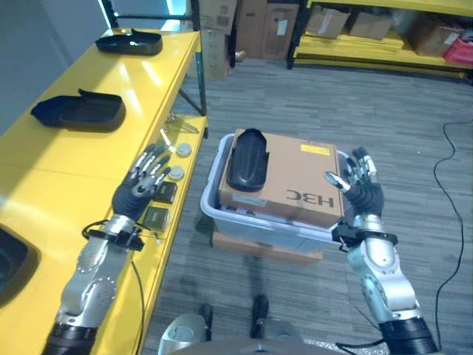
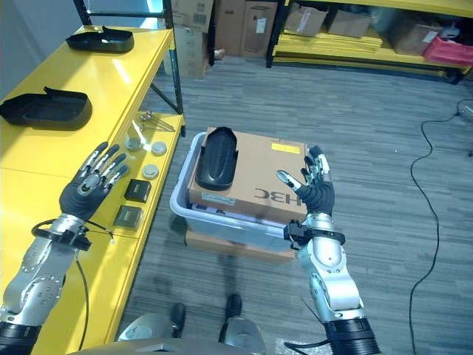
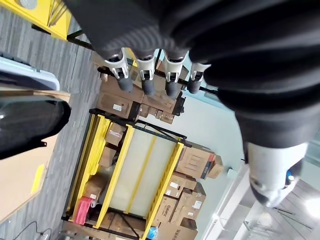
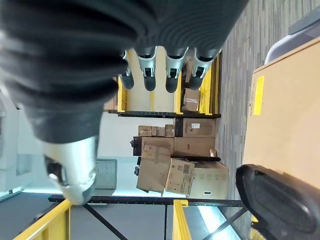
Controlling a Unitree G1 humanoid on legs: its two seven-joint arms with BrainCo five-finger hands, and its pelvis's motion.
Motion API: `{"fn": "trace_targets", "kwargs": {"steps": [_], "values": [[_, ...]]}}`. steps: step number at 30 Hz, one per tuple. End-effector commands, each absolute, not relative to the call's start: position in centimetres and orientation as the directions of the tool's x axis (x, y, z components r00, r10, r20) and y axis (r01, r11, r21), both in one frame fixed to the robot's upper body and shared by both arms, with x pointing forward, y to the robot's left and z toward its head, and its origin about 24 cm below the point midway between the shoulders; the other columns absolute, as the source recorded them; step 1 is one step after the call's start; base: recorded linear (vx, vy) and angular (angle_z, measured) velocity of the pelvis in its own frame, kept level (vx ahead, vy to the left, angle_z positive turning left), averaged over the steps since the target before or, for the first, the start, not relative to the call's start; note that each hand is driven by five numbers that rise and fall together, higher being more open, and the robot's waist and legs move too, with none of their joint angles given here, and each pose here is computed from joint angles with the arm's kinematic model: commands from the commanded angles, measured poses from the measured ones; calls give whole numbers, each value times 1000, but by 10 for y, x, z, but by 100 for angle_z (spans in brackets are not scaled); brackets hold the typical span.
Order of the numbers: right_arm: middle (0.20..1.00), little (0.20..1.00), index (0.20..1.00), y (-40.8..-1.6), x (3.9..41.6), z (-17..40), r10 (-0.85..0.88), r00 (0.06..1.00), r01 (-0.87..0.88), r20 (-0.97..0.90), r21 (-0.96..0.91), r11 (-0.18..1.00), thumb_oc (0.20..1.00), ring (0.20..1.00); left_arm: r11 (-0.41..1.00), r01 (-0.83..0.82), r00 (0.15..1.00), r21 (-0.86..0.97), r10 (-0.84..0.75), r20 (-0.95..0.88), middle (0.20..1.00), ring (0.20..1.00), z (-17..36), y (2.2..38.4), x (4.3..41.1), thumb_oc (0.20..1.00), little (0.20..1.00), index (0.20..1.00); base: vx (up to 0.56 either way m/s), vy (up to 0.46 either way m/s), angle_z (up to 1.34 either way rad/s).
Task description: Move parts from the plastic box to the shelf.
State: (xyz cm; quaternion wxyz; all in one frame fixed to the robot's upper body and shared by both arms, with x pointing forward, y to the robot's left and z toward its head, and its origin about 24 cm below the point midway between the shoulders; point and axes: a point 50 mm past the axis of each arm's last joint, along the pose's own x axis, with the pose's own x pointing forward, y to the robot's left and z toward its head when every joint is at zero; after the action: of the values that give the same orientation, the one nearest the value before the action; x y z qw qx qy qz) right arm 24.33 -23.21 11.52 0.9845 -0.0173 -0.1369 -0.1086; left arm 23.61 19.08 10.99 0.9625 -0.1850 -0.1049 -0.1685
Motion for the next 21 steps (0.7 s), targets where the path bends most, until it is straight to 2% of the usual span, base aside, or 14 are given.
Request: {"fn": "trace_targets", "kwargs": {"steps": [1,6,10,12,14,15,18,21], "values": [[1000,1000,1000,-241,245,133,-250,907,264,339,5,965,1000,1000,866,408,890,-290,-306,339,1000,1000,126,186,238,1000,1000,1000,40,-50,33],[1000,1000,1000,-242,251,110,-307,932,318,192,-28,948,1000,1000,890,343,917,-299,-248,312,1000,1000,123,192,238,1000,1000,1000,52,29,6],[1000,1000,1000,-246,253,112,-341,909,359,241,-37,932,1000,1000,911,293,932,-290,-203,301,1000,1000,121,202,236,1000,1000,1000,97,71,1],[1000,1000,1000,-260,258,123,-436,848,473,300,-60,879,1000,1000,923,281,935,-264,-200,293,1000,1000,121,210,235,1000,1000,1000,127,78,5],[1000,1000,1000,-264,261,124,-461,835,499,300,-59,865,1000,1000,923,284,934,-258,-206,293,1000,1000,121,210,235,1000,1000,1000,64,78,11],[1000,1000,1000,-278,273,130,-538,774,597,333,-101,796,1000,1000,926,293,929,-238,-217,299,1000,1000,123,209,237,1000,1000,1000,45,102,12],[1000,1000,1000,-293,290,145,-587,718,669,373,-140,730,1000,1000,921,315,916,-230,-231,327,1000,1000,129,207,243,1000,1000,1000,-140,105,20],[1000,1000,1000,-311,318,173,-666,600,785,443,-163,598,1000,1000,907,372,872,-195,-270,409,1000,1000,146,200,257,1000,1000,1000,-373,72,30]]}}
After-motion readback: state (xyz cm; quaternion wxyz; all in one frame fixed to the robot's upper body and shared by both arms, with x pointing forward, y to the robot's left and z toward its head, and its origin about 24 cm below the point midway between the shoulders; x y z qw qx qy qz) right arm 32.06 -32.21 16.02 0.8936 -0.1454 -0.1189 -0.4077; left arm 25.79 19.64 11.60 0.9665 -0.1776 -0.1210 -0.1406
